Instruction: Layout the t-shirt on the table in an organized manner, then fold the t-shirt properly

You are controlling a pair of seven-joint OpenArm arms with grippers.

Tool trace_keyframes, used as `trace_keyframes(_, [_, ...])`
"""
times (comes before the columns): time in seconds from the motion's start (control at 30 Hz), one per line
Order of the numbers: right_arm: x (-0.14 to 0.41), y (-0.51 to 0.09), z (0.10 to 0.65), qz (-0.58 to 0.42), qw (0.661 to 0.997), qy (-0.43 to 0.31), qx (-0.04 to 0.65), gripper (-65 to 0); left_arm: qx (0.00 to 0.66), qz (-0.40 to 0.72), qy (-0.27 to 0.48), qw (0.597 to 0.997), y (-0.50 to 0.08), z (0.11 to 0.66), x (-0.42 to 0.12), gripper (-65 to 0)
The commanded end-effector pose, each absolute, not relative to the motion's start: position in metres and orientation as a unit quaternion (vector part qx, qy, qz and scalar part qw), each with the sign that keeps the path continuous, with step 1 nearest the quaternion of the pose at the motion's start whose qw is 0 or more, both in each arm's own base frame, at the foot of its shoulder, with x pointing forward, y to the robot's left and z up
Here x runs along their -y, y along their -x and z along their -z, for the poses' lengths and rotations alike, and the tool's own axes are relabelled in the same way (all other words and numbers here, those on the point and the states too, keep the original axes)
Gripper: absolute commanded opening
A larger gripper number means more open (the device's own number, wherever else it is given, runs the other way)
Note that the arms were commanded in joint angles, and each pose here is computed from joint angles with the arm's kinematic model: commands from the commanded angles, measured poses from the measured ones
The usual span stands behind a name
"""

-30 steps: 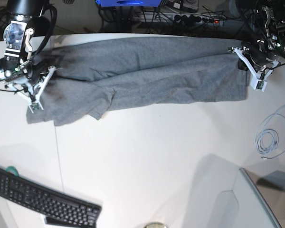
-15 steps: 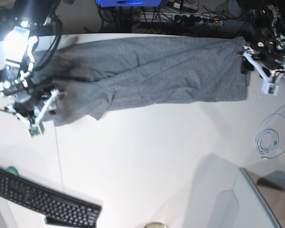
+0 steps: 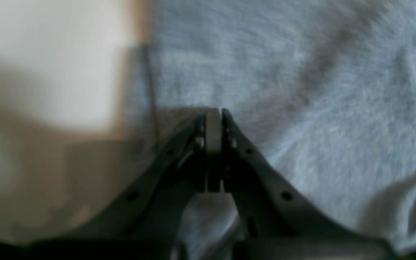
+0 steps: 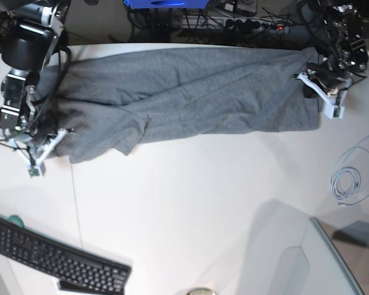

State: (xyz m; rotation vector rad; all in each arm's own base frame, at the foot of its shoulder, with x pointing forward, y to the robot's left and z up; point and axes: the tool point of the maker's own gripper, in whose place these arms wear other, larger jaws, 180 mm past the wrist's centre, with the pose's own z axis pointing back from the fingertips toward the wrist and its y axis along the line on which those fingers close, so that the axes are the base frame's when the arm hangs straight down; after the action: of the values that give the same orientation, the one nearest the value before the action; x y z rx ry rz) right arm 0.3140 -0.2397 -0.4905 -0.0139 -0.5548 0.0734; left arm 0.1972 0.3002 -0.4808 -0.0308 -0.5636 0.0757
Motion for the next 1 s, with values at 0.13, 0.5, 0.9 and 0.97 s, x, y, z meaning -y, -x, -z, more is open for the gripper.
trace_keyframes(0.13, [0.268,-0.319,0.493,0.006,0.958,0.018,0.288,-64.5,0.295,-0.059,0.007,0.953,-0.214,0.493,-0.31,-65.0])
trace_keyframes(0.5, [0.268,-0.344,0.438,0.019,0.925,0.04,0.377,-64.2,0.381,-0.061,-0.003,0.923,-0.284,0.445,-0.312,-65.0])
trace_keyframes(0.9, [0.198,-0.385,0.427,-0.037,0.917,-0.012,0.398,-19.1,0.426,-0.117,-0.051,0.895,-0.268,0.393,-0.354,-65.0])
trace_keyframes(0.97, [0.196,-0.388,0.437,-0.028,0.923,-0.023,0.384,-20.6,0.425,-0.139,-0.068,0.892,-0.253,0.39,-0.372,-61.2])
